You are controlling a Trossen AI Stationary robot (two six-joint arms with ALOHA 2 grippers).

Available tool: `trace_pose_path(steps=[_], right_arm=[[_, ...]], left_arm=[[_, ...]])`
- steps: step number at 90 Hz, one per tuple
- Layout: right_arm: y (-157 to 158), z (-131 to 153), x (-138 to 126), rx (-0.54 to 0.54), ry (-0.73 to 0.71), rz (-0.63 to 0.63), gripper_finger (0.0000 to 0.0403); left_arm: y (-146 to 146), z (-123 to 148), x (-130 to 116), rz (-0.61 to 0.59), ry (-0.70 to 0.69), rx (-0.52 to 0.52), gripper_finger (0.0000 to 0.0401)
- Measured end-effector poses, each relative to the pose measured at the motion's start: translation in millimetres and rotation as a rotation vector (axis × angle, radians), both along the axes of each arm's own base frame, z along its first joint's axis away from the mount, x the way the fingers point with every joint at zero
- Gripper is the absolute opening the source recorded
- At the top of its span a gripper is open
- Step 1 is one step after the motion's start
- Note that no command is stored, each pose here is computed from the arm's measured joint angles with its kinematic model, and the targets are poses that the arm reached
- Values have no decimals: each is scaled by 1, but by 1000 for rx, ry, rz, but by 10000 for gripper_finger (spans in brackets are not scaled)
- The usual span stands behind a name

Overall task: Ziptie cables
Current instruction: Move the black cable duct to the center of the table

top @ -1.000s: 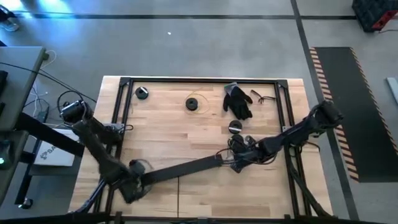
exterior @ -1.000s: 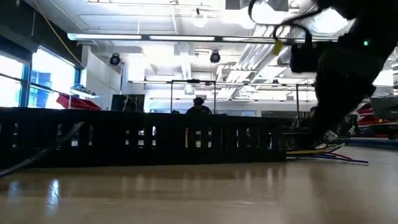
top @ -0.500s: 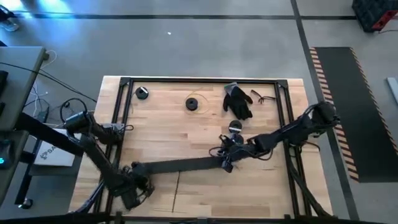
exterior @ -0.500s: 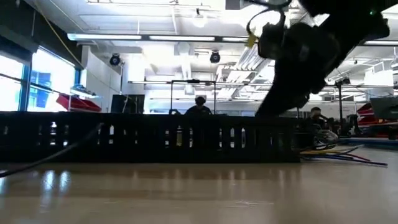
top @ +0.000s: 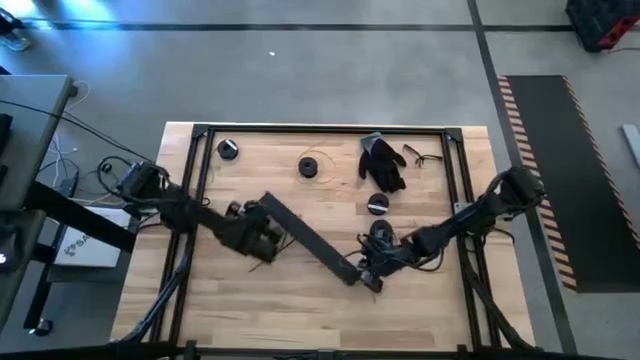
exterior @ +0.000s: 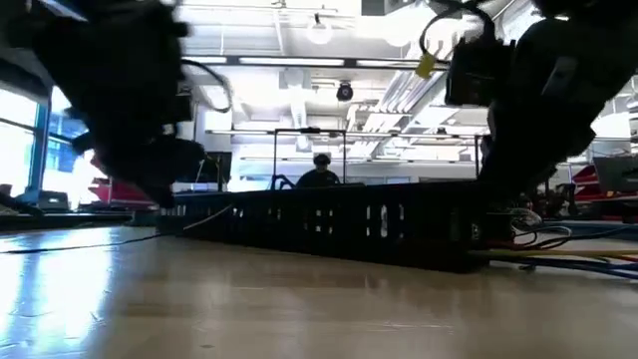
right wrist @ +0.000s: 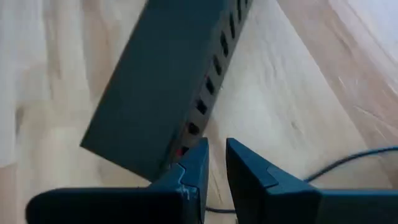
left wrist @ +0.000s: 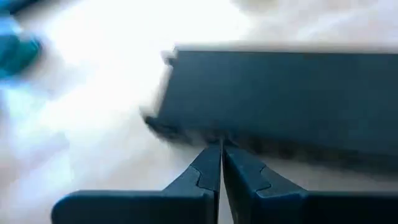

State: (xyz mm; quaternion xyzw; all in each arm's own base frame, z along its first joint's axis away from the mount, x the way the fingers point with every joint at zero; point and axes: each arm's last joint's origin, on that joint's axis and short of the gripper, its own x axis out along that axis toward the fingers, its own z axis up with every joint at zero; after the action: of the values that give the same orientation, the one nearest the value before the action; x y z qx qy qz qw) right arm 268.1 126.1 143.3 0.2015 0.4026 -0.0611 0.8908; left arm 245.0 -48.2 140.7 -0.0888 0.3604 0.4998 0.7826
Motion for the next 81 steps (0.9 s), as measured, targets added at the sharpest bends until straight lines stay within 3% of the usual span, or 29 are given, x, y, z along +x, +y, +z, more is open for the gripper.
trace_pose_path(steps=[17, 27, 36, 44, 54, 63, 75, 81], right_arm=[[8, 10, 4, 16, -102, 79, 39], [7, 12, 3, -8, -116, 58, 39], [10, 17, 3, -11, -154, 56, 39], [9, 13, 2, -19, -126, 57, 39], [10, 9, 3, -51, -116, 115, 39], [24, 16, -1, -53, -165, 282, 39], [40, 21, -6, -11, -179, 464, 39], [44, 18, -8, 4, -163, 511, 39]], left_arm=[[32, 20, 35, -142, -74, 64, 0], [49, 27, 52, -246, -129, 60, 0], [51, 43, 59, -325, -210, 27, 0], [43, 58, 55, -344, -196, -18, 0], [25, 72, 40, -324, -149, -107, 0], [21, 68, 21, -247, -28, -114, 0], [48, 61, 4, -73, 116, -128, 0], [66, 58, 5, -48, 141, -152, 0]])
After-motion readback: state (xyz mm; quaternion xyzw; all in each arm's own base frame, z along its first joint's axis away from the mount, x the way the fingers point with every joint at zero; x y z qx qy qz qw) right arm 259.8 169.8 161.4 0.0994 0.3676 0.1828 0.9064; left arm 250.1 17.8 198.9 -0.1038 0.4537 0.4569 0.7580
